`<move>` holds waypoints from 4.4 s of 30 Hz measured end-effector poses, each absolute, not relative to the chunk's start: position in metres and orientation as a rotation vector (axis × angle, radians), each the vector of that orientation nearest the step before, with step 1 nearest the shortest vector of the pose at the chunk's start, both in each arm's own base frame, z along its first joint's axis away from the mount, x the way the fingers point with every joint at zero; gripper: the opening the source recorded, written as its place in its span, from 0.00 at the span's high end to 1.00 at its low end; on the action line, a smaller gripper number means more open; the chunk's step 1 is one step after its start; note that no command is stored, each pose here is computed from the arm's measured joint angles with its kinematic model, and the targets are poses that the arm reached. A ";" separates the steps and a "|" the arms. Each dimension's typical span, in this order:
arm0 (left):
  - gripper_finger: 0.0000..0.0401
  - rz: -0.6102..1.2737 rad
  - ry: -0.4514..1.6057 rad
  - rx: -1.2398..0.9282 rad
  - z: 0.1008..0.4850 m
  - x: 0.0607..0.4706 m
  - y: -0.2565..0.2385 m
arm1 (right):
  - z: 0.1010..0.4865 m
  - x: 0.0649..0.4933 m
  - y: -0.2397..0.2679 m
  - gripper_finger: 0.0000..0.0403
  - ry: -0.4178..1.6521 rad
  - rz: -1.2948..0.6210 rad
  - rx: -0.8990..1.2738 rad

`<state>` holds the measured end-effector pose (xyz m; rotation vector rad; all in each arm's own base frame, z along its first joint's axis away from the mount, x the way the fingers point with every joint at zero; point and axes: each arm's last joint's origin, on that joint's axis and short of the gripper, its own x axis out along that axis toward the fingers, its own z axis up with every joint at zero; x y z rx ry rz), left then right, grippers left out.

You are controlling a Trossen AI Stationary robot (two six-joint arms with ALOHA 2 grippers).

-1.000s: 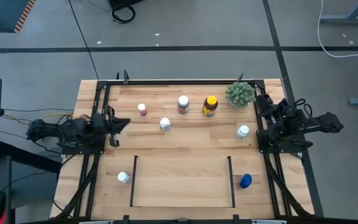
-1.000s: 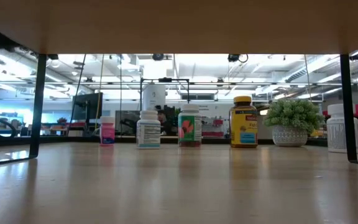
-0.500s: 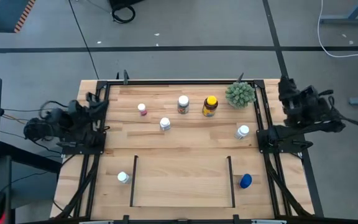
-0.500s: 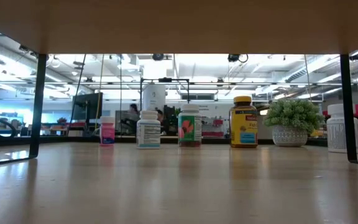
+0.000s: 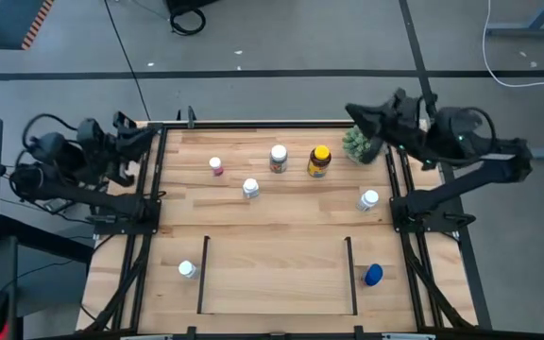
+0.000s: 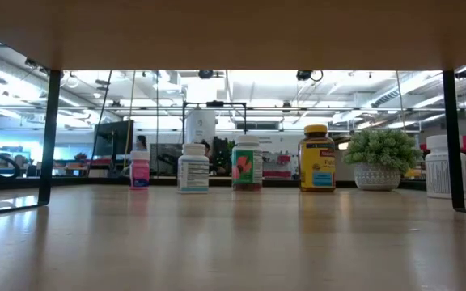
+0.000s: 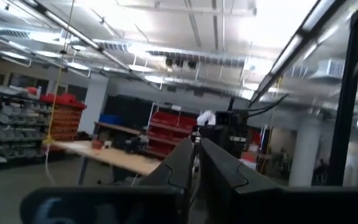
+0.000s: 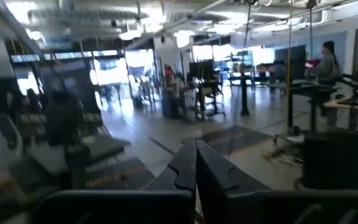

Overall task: Pick and place medicine bottles onto shelf by color
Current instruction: Put the white and yellow medicine bottle on the shelf

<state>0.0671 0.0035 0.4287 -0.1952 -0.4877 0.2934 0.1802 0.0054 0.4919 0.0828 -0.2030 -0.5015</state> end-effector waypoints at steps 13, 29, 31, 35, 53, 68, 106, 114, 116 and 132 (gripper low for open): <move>0.91 0.210 -0.605 -0.480 0.460 0.051 0.006 | 0.511 0.266 0.004 0.98 0.038 -0.557 0.185; 0.93 0.172 -0.607 -0.610 0.459 0.053 0.005 | 0.523 0.289 0.012 0.98 -0.134 -0.443 0.384; 0.92 0.173 -0.607 -0.609 0.459 0.053 0.005 | 0.527 0.289 0.013 0.98 -0.169 -0.425 0.397; 0.91 0.173 -0.608 -0.609 0.459 0.053 0.005 | 0.539 0.286 0.010 0.98 -0.286 -0.421 0.403; 0.85 0.251 -0.476 -0.519 0.452 0.100 0.000 | 0.440 0.256 -0.025 0.88 0.729 -0.763 0.267; 0.63 0.323 -0.189 -0.269 0.486 0.186 -0.012 | 0.356 0.246 -0.040 0.33 1.087 -1.011 0.616; 0.48 0.370 0.426 -0.374 0.453 0.195 -0.021 | 0.230 0.211 -0.010 0.28 1.337 -1.521 0.917; 0.48 0.348 0.456 -0.362 0.450 0.192 -0.026 | 0.221 0.207 -0.011 0.28 1.256 -1.639 0.992; 0.48 0.344 0.457 -0.369 0.450 0.192 -0.028 | 0.214 0.207 -0.010 0.28 1.250 -1.644 1.033; 0.49 0.322 0.471 -0.377 0.449 0.190 -0.033 | 0.202 0.206 -0.010 0.30 1.202 -1.621 0.997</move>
